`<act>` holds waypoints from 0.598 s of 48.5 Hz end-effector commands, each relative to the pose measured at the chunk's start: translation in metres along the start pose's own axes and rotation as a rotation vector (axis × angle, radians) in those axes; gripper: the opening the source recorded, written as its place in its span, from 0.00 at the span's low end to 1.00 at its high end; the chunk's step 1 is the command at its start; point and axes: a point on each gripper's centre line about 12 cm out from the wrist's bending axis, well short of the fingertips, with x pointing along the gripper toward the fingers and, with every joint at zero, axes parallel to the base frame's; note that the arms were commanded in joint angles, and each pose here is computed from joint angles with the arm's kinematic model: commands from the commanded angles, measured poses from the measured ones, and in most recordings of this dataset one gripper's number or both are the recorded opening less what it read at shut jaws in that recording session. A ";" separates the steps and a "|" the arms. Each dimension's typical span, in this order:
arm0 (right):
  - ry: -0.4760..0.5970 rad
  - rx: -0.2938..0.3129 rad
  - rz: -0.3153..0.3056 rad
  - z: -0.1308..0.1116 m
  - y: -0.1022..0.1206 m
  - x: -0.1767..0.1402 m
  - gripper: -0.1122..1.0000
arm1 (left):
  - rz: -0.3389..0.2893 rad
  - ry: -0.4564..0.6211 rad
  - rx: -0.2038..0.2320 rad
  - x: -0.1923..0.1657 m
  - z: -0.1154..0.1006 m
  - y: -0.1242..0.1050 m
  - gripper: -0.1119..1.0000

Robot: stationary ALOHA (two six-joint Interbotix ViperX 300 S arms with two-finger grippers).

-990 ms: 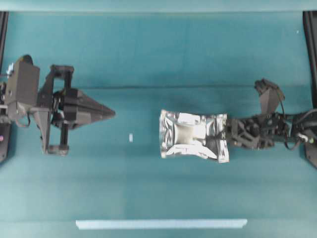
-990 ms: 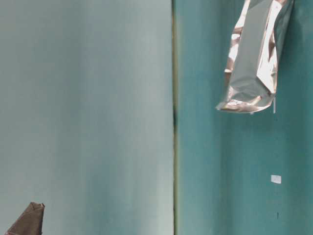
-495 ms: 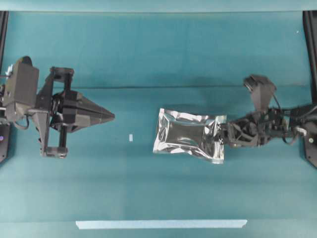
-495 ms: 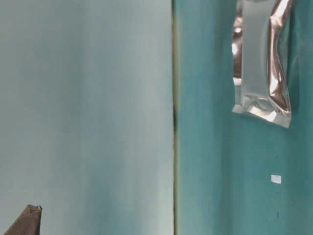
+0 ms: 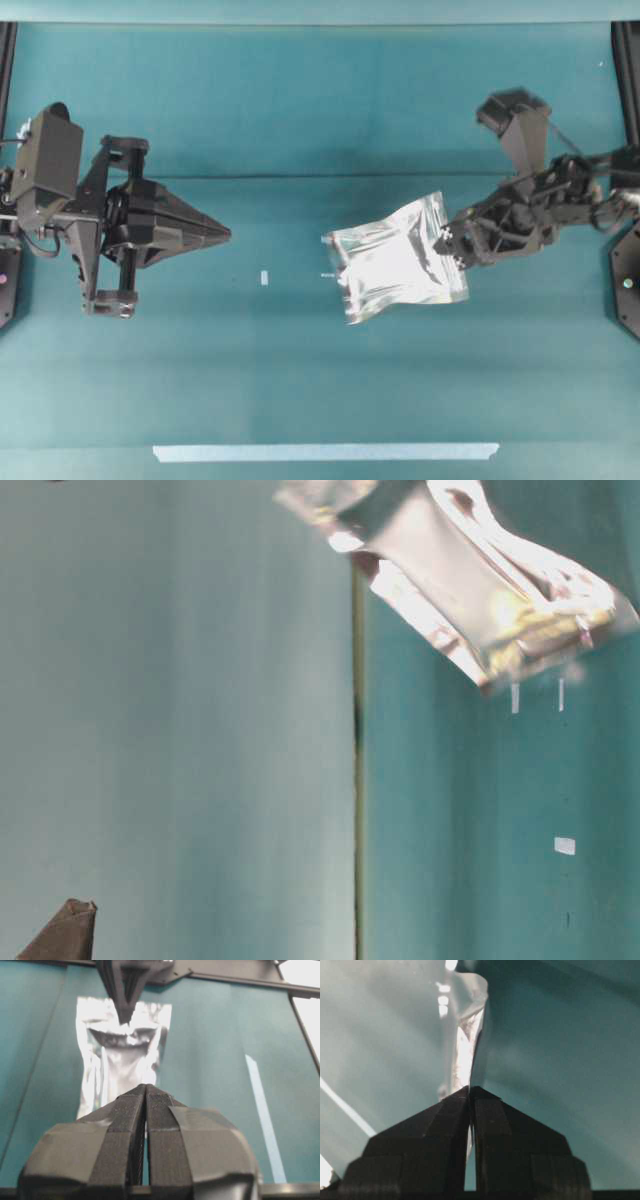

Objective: Hand over the silver zip bag and make it stand upright.
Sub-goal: 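Lift the bag with the right gripper and swing it upright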

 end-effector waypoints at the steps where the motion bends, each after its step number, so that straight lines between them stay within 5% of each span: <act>1: -0.012 -0.073 0.020 0.010 0.017 -0.013 0.14 | -0.008 -0.030 0.013 -0.001 0.008 -0.002 0.09; 16: 0.133 -0.304 -0.051 0.023 0.055 -0.026 0.14 | 0.024 -0.015 -0.017 -0.001 0.008 0.007 0.13; 22: 0.233 -0.438 -0.086 0.025 0.073 -0.022 0.14 | 0.033 -0.002 -0.031 -0.001 0.005 0.009 0.32; 29: 0.320 -0.560 -0.107 0.030 0.092 -0.015 0.14 | 0.035 0.014 -0.037 -0.001 -0.001 0.010 0.71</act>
